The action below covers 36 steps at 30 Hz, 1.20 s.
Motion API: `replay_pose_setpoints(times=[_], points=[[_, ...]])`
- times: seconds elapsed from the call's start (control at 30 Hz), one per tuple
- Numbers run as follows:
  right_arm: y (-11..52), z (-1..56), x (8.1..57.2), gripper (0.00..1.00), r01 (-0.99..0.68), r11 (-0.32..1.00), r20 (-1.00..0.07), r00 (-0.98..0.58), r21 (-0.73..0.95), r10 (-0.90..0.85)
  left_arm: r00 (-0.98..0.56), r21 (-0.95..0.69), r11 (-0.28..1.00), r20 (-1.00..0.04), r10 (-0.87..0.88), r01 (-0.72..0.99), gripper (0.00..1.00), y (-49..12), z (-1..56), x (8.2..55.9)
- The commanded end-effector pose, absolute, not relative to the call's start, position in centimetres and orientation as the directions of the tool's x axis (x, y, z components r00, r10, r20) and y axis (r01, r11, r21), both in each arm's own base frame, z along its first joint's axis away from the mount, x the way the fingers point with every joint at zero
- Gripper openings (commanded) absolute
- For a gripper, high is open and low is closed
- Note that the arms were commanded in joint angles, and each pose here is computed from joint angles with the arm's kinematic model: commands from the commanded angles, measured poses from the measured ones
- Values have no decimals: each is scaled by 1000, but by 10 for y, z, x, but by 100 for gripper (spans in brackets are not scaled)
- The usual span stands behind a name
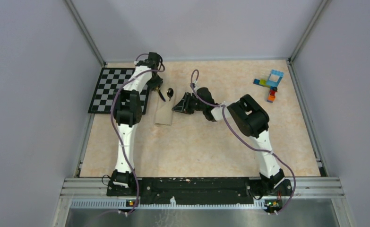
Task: Fold the napkin into a case and place the utensils inside
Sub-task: Pick up the knife from the corner of the board, then insert the knife into the folded napkin.
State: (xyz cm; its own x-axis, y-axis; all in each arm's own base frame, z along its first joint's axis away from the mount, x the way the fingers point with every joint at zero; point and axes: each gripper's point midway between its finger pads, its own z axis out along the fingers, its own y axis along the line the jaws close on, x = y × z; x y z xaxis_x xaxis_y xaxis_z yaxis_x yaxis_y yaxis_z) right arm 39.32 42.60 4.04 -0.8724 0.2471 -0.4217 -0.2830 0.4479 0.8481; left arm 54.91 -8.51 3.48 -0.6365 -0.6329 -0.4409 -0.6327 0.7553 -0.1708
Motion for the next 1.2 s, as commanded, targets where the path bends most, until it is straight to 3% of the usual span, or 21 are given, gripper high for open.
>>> replay_pose_setpoints(times=[0.0, 0.2, 0.53, 0.9, 1.17], points=[[433, 54, 393, 32, -345, 418, -469, -849, 840, 243, -656, -132, 755, -416, -630, -642, 39, -90, 17, 544], [434, 54, 393, 32, -350, 417, -473, -848, 839, 240, -669, -114, 775, -438, -601, -622, 31, -86, 14, 549], [434, 55, 392, 31, -352, 418, -474, -848, 838, 236, -696, -155, 865, -533, -481, -478, 0, -100, 52, 570], [435, 55, 392, 31, -355, 419, -478, -847, 836, 234, -609, -165, 911, -696, -380, -379, 0, -106, 121, 569], [436, 54, 392, 32, -354, 415, -473, -851, 838, 229, -603, -194, 944, -731, -320, -266, 0, -121, 144, 562]])
